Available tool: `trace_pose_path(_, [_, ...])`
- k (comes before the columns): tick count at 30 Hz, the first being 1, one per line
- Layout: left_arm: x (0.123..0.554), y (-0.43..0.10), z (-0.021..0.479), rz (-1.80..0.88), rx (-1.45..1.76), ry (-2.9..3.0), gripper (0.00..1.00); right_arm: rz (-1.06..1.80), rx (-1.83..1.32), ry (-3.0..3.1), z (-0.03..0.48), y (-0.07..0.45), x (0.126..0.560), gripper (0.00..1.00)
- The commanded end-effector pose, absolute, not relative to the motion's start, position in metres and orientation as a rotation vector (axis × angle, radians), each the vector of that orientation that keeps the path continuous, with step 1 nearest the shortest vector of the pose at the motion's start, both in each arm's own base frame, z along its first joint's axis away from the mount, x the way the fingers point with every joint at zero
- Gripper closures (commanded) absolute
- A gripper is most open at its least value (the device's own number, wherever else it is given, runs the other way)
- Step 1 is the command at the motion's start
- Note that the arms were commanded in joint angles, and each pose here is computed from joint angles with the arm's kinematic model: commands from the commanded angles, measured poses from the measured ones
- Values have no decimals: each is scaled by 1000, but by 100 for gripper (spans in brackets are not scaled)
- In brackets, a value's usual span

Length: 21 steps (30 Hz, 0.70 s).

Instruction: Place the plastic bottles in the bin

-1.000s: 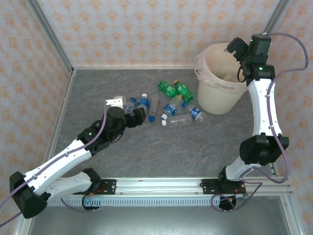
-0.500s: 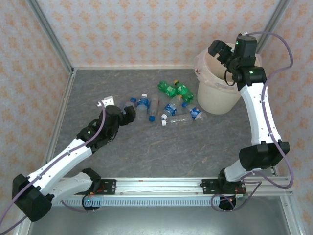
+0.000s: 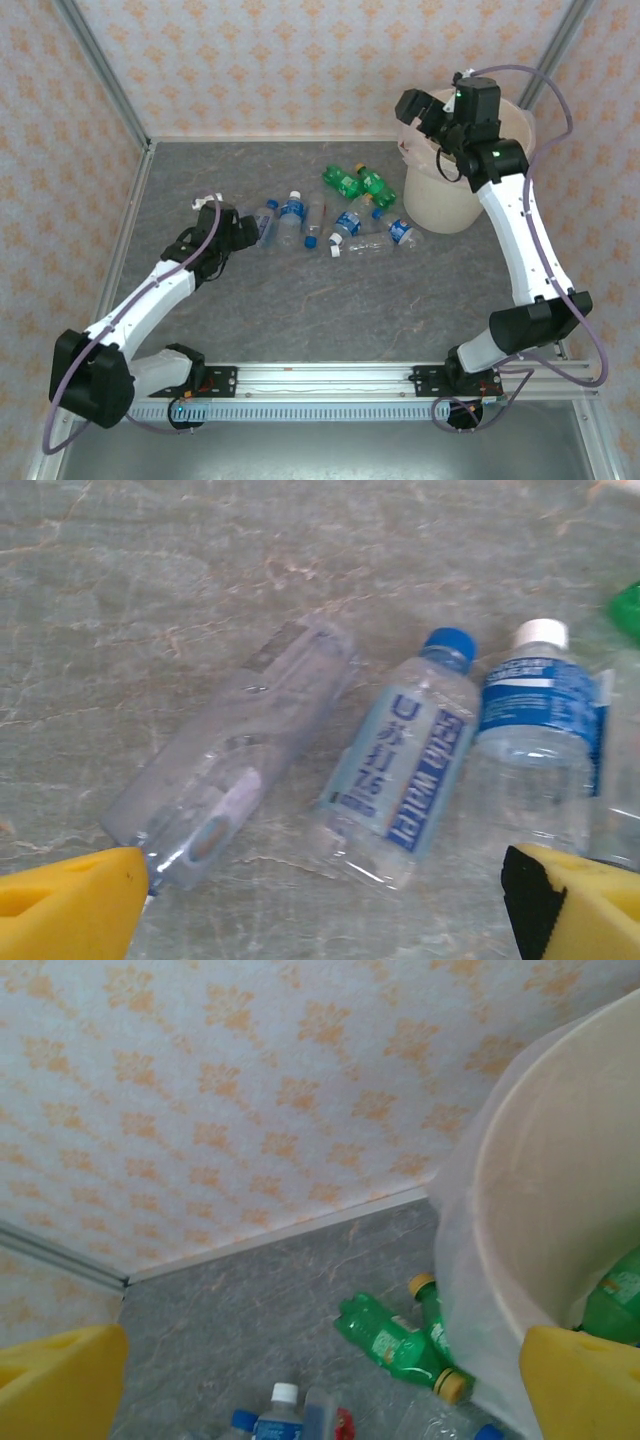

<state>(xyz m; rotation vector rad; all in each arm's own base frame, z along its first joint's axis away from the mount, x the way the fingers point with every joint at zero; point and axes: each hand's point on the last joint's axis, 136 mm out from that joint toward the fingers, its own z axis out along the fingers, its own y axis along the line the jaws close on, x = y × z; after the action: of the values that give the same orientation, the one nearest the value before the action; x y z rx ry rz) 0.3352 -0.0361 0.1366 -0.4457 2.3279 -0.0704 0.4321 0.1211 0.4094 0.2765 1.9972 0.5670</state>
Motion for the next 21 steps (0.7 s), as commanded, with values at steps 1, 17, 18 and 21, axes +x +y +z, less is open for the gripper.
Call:
trace_pose_path(1, [345, -29, 132, -73, -417, 2345, 12, 593, 227, 1972, 428, 130, 416, 0])
trace_pose_path(17, [357, 5, 73, -37, -494, 2482, 17, 706, 129, 1937, 434, 161, 391, 0])
trace_pose_path(18, [358, 5, 71, -26, -489, 2486, 17, 708, 125, 1943, 432, 162, 391, 0])
trace_pose_path(21, [361, 6, 69, -10, -480, 2500, 17, 707, 121, 1960, 427, 165, 392, 0])
